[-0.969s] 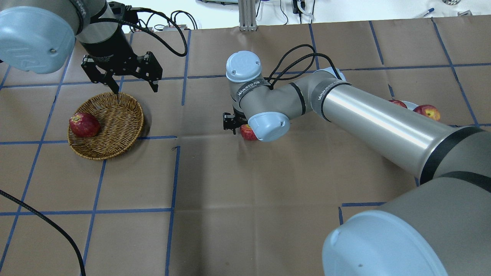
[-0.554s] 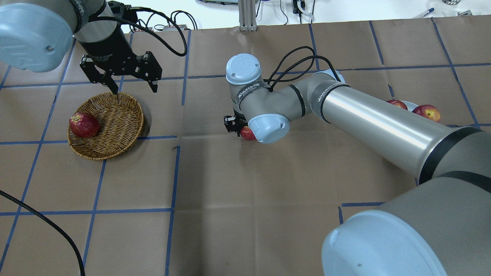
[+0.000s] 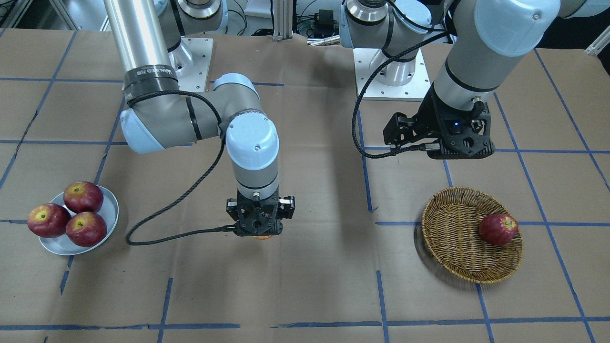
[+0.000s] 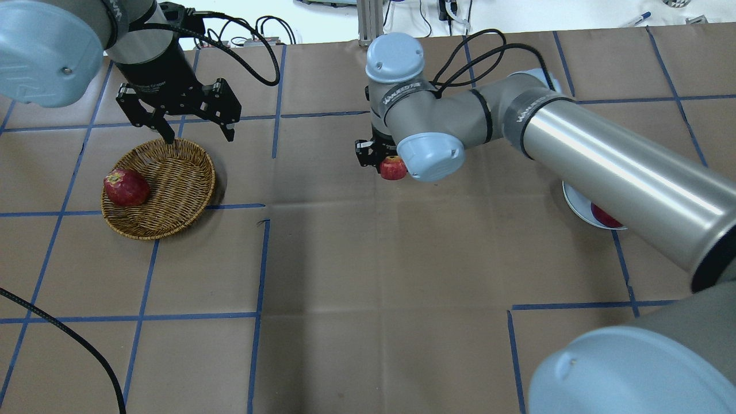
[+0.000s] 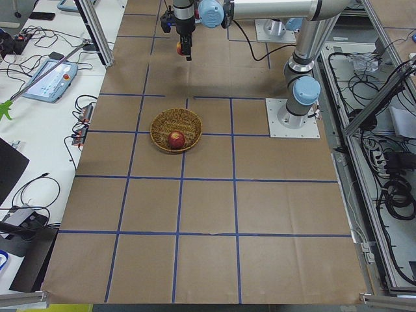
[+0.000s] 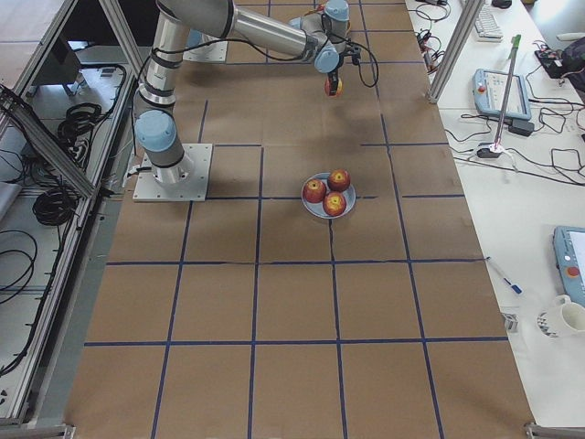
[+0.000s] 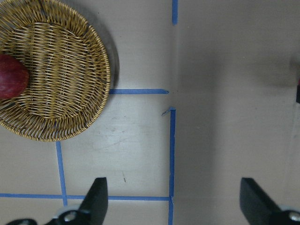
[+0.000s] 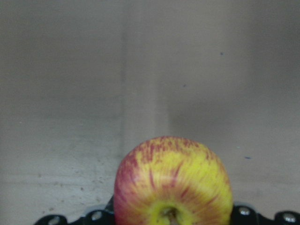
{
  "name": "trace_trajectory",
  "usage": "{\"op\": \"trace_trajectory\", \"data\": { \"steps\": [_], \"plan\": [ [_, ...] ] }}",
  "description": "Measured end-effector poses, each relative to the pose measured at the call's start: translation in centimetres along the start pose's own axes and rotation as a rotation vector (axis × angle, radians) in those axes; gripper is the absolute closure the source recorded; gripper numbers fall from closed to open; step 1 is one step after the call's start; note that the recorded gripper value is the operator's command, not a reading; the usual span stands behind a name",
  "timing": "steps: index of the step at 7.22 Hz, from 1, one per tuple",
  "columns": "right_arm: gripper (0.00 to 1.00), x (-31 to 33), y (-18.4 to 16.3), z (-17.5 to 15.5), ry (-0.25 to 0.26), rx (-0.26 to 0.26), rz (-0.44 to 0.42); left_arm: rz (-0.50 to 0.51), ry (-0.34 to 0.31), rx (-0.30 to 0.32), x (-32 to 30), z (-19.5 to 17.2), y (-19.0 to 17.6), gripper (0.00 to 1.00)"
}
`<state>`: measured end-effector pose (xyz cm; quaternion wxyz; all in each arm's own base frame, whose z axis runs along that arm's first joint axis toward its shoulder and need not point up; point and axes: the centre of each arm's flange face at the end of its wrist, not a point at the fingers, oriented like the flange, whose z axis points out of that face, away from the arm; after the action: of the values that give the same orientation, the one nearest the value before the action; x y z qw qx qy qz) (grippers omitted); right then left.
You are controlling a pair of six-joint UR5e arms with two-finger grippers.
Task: Transfer apple from basket to plate
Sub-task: 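Grasp the yellow-red apple with the right gripper and carry it to the plate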
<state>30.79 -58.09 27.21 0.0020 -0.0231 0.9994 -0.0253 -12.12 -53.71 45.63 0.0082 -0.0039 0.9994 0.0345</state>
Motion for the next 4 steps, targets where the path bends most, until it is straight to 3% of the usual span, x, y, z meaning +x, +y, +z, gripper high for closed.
{"op": "trace_trajectory", "data": {
  "steps": [2,4],
  "plan": [
    [0.56,10.8,0.2,-4.5,0.006,-0.013,-0.052,-0.002,0.000,-0.009,0.1,0.3,0.2,0.01],
    [0.56,23.9,2.7,-5.9,0.008,-0.022,-0.135,-0.002,0.000,-0.010,0.2,0.3,0.3,0.01]
  ]
}}
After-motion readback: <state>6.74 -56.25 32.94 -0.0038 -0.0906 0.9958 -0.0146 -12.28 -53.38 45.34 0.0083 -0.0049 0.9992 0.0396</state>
